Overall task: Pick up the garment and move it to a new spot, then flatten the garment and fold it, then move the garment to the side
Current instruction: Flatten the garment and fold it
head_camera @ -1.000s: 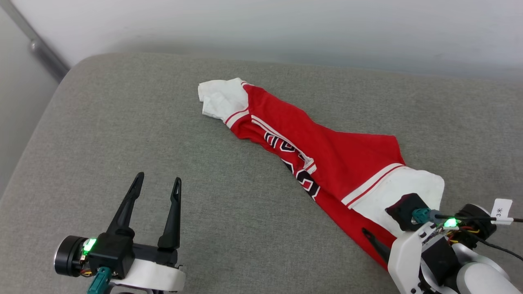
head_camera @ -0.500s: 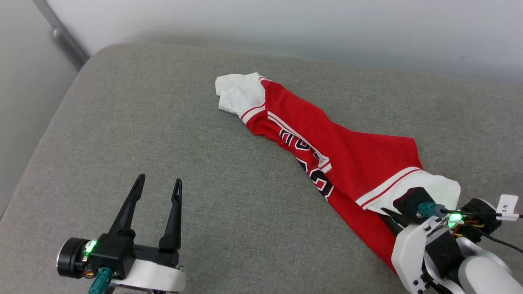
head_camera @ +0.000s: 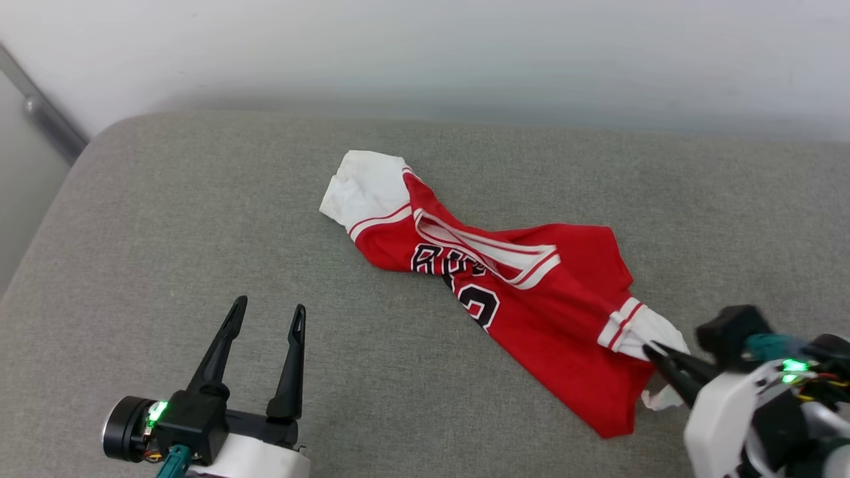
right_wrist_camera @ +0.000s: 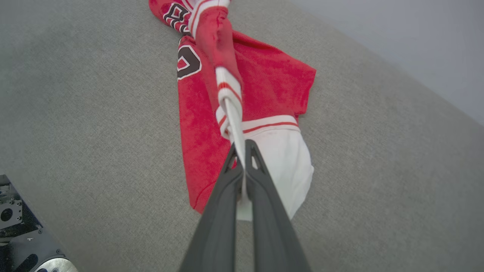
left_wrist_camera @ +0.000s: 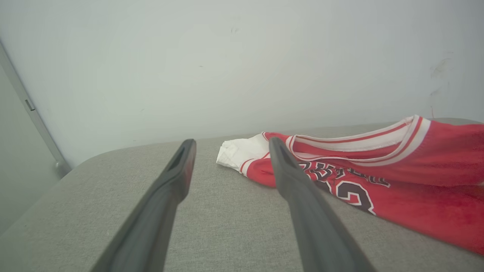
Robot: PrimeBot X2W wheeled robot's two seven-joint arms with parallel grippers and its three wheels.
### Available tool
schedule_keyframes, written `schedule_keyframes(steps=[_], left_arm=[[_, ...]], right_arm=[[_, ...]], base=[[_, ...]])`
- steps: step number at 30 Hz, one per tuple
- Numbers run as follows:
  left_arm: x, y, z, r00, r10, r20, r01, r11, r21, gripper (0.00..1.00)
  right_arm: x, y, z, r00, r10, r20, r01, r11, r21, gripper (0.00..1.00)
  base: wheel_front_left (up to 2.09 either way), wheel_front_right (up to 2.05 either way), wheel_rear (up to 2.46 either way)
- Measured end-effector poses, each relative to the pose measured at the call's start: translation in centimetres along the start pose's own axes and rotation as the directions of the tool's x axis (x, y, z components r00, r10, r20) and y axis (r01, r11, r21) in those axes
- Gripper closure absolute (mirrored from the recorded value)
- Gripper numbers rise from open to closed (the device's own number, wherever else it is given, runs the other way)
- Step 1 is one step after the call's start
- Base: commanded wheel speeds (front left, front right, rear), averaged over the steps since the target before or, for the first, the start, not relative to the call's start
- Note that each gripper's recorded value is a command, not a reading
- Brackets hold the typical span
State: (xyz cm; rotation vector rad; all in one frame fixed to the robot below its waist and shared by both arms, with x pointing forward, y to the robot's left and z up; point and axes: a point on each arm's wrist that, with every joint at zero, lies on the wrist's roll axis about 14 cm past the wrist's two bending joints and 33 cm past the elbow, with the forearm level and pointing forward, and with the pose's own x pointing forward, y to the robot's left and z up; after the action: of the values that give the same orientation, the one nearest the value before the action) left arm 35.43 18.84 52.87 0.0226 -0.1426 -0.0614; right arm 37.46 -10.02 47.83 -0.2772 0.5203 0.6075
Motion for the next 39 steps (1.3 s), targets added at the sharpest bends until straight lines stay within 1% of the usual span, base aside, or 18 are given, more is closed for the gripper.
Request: schedule_keyframes(steps=[3, 8, 12, 14, 17, 20, 23, 24, 25, 29, 32, 35, 39], left_arm=[[0.3, -0.4, -0.3, 1.0, -0.008, -0.007, 0.008, 1.0, -0.008, 0.0], [0.8, -0.8, -1.2, 0.999, -0.02, -0.031, 0.019, 1.0, -0.018, 0.0], [1.4, -0.5, -1.8, 0.999, -0.016, -0.043, 0.015, 1.0, -0.013, 0.0], [1.7, -0.4, -2.0, 0.999, -0.013, -0.049, 0.013, 1.0, -0.012, 0.0], [2.1, 0.1, -2.5, 0.998, -0.002, -0.06, 0.002, 1.0, -0.004, 0.0], [2.4, 0.5, -2.8, 0.998, 0.009, -0.069, -0.009, 1.0, 0.001, 0.0], [2.3, 1.1, -3.3, 0.996, 0.031, -0.086, -0.03, 1.0, 0.005, 0.0], [2.3, 1.2, -3.4, 0.995, 0.036, -0.091, -0.035, 0.999, 0.006, 0.0], [2.3, 1.3, -3.5, 0.995, 0.04, -0.094, -0.039, 0.999, 0.007, 0.0], [2.0, 1.9, -3.9, 0.992, 0.06, -0.11, -0.059, 0.998, 0.013, 0.0], [1.9, 2.1, -3.5, 0.993, 0.068, -0.099, -0.067, 0.998, 0.014, 0.0], [1.9, 2.1, -2.8, 0.995, 0.064, -0.079, -0.062, 0.998, 0.018, 0.0], [1.6, 1.8, -1.8, 0.997, 0.051, -0.049, -0.051, 0.999, 0.015, 0.0]], right_arm=[[-1.1, -1.6, 1.0, 0.999, -0.028, 0.015, 0.027, 0.998, 0.061, 1.0], [-1.4, -6.1, 1.7, 0.993, -0.116, -0.017, 0.117, 0.989, 0.088, 1.0], [-0.5, -10.0, 0.9, 0.979, -0.173, -0.105, 0.182, 0.98, 0.082, 1.0], [0.2, -11.9, 0.1, 0.966, -0.203, -0.158, 0.215, 0.975, 0.065, 1.0], [1.0, -15.4, -1.3, 0.93, -0.267, -0.251, 0.276, 0.961, -0.001, 1.0], [2.2, -18.2, -2.8, 0.899, -0.302, -0.317, 0.317, 0.949, -0.005, 1.0], [3.8, -20.0, -4.1, 0.876, -0.317, -0.363, 0.339, 0.941, -0.003, 1.0], [4.5, -20.3, -4.3, 0.875, -0.322, -0.362, 0.343, 0.939, -0.007, 0.12], [5.1, -20.6, -4.7, 0.87, -0.325, -0.37, 0.347, 0.938, -0.006, 0.0], [7.1, -20.5, -6.0, 0.865, -0.316, -0.389, 0.333, 0.943, -0.025, 0.0], [7.8, -19.7, -5.9, 0.881, -0.3, -0.365, 0.319, 0.948, -0.009, 0.0], [7.7, -19.3, -4.1, 0.909, -0.306, -0.283, 0.32, 0.947, 0.003, 0.0], [7.0, -18.5, -0.1, 0.944, -0.311, -0.113, 0.317, 0.947, 0.039, 0.0]], base=[[0.0, 0.0, 0.0], [0.0, 0.0, 0.0], [0.0, 0.0, 0.0], [0.0, 0.0, 0.0], [0.0, 0.0, 0.0], [0.0, 0.0, 0.0], [0.0, 0.0, 0.0], [0.0, 0.0, 0.0], [0.0, 0.0, 0.0], [0.0, 0.0, 0.0], [0.0, 0.0, 0.0], [0.0, 0.0, 0.0], [0.0, 0.0, 0.0]])
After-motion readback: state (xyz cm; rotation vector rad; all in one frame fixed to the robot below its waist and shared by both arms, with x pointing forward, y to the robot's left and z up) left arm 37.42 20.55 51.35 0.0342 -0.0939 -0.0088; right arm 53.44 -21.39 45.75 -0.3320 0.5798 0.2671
